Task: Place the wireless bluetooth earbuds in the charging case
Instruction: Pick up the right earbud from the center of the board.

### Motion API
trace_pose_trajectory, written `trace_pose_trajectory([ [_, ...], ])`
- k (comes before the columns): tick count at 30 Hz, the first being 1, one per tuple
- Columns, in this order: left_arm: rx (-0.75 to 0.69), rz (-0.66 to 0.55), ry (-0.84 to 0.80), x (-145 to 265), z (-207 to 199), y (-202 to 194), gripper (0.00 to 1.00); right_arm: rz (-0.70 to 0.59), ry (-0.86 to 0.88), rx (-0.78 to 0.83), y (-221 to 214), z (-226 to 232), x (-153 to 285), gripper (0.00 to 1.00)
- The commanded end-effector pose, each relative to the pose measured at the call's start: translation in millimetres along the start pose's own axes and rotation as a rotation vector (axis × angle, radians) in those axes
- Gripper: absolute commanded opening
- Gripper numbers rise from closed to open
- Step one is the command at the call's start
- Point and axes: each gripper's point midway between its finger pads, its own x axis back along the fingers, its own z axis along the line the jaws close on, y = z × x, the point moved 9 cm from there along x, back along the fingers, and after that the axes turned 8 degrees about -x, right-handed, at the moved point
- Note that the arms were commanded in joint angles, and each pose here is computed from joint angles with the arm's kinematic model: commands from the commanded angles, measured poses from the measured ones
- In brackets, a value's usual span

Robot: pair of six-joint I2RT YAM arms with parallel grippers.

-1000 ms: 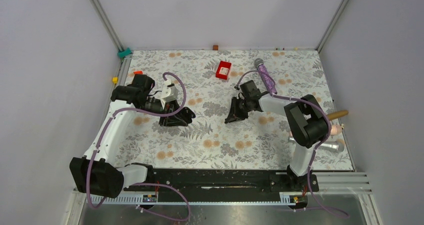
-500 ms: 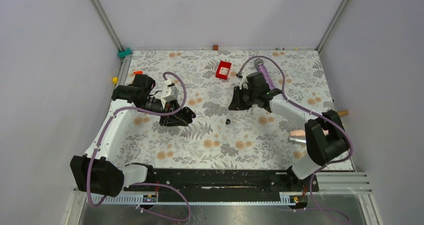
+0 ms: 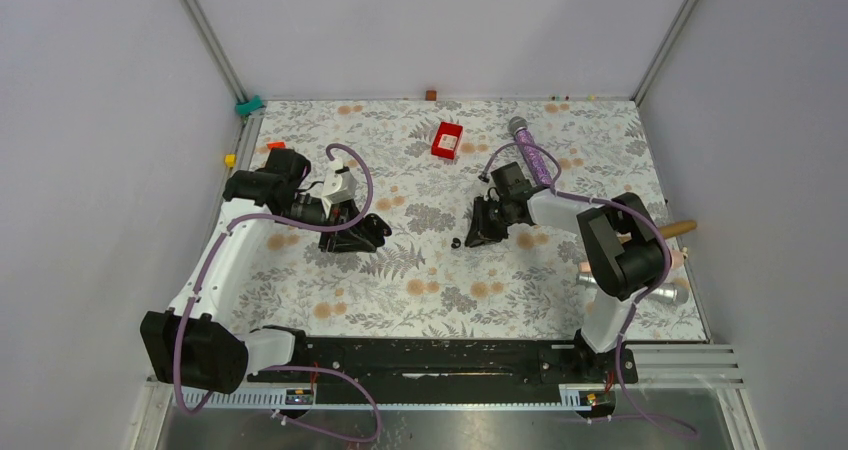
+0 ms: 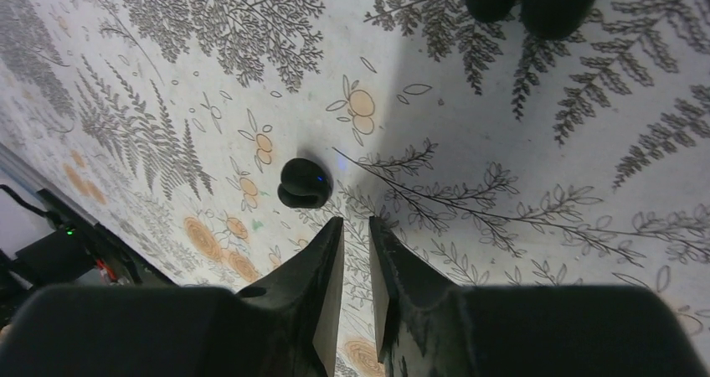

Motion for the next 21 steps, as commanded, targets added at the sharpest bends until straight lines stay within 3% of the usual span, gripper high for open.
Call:
trace_pose_trajectory([
  [1, -0.042, -0.042, -0.016, -2, 0, 4, 0.00, 0.029, 0.018, -0.046, 1, 0, -10, 0.26],
  [21, -0.041, -0.039, -0.015, -2, 0, 5, 0.00, 0.079, 0.047, -0.107, -1, -1, -27, 0.31],
])
